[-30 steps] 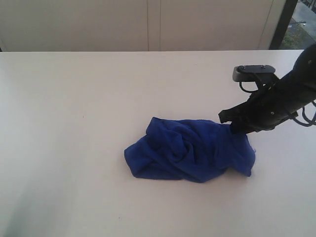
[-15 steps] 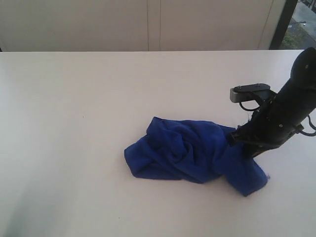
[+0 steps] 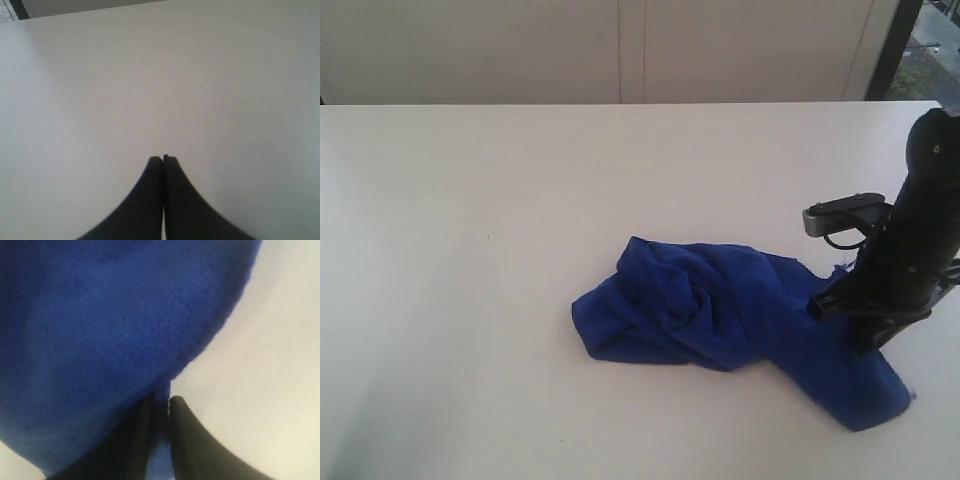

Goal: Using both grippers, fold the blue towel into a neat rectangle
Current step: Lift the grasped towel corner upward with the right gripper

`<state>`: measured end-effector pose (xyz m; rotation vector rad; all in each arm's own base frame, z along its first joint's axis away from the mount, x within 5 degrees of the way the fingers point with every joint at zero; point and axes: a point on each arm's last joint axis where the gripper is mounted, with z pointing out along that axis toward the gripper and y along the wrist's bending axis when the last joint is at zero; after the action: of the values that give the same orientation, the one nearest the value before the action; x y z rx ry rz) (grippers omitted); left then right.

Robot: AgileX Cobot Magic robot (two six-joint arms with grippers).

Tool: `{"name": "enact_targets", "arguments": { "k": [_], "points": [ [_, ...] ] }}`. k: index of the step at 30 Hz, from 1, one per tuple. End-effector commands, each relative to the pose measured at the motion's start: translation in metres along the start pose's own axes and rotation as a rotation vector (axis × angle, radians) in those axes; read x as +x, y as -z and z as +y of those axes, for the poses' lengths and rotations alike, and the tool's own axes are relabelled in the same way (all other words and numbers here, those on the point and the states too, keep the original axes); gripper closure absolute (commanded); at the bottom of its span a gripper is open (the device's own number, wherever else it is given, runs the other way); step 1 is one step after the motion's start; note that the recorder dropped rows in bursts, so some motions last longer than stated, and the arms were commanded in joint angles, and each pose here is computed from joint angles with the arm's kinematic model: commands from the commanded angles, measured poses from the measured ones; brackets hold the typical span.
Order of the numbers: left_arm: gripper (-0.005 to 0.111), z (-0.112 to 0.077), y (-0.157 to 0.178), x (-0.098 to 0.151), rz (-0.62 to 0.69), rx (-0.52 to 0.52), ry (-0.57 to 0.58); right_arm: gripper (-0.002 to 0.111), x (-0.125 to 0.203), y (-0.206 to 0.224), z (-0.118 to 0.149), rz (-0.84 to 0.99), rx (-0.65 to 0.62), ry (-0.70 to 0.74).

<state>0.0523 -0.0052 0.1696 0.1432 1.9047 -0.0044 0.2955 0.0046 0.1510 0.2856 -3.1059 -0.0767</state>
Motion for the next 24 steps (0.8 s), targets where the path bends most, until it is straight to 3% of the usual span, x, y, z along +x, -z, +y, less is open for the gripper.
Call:
{"name": "enact_targets", "arguments": {
  "k": [1, 4, 11, 14, 17, 24],
  "points": [
    [0.107, 0.000, 0.000, 0.001, -0.001, 0.000, 0.014, 0.074, -0.005, 0.008, -0.001, -0.023, 0.016, -0.013],
    [0.107, 0.000, 0.000, 0.001, -0.001, 0.000, 0.014, 0.067, -0.009, 0.025, 0.000, -0.053, 0.020, -0.051],
    [0.107, 0.000, 0.000, 0.001, -0.001, 0.000, 0.014, 0.066, -0.017, 0.055, 0.000, -0.235, 0.044, -0.054],
    [0.107, 0.000, 0.000, 0.001, -0.001, 0.000, 0.014, 0.066, -0.026, 0.058, -0.006, -0.350, 0.048, -0.195],
    [0.107, 0.000, 0.000, 0.001, -0.001, 0.000, 0.014, 0.066, -0.031, 0.058, -0.010, -0.415, 0.050, -0.275],
    [0.107, 0.000, 0.000, 0.001, -0.001, 0.000, 0.014, 0.066, -0.044, 0.024, -0.021, -0.385, 0.058, -0.346]
  ]
}}
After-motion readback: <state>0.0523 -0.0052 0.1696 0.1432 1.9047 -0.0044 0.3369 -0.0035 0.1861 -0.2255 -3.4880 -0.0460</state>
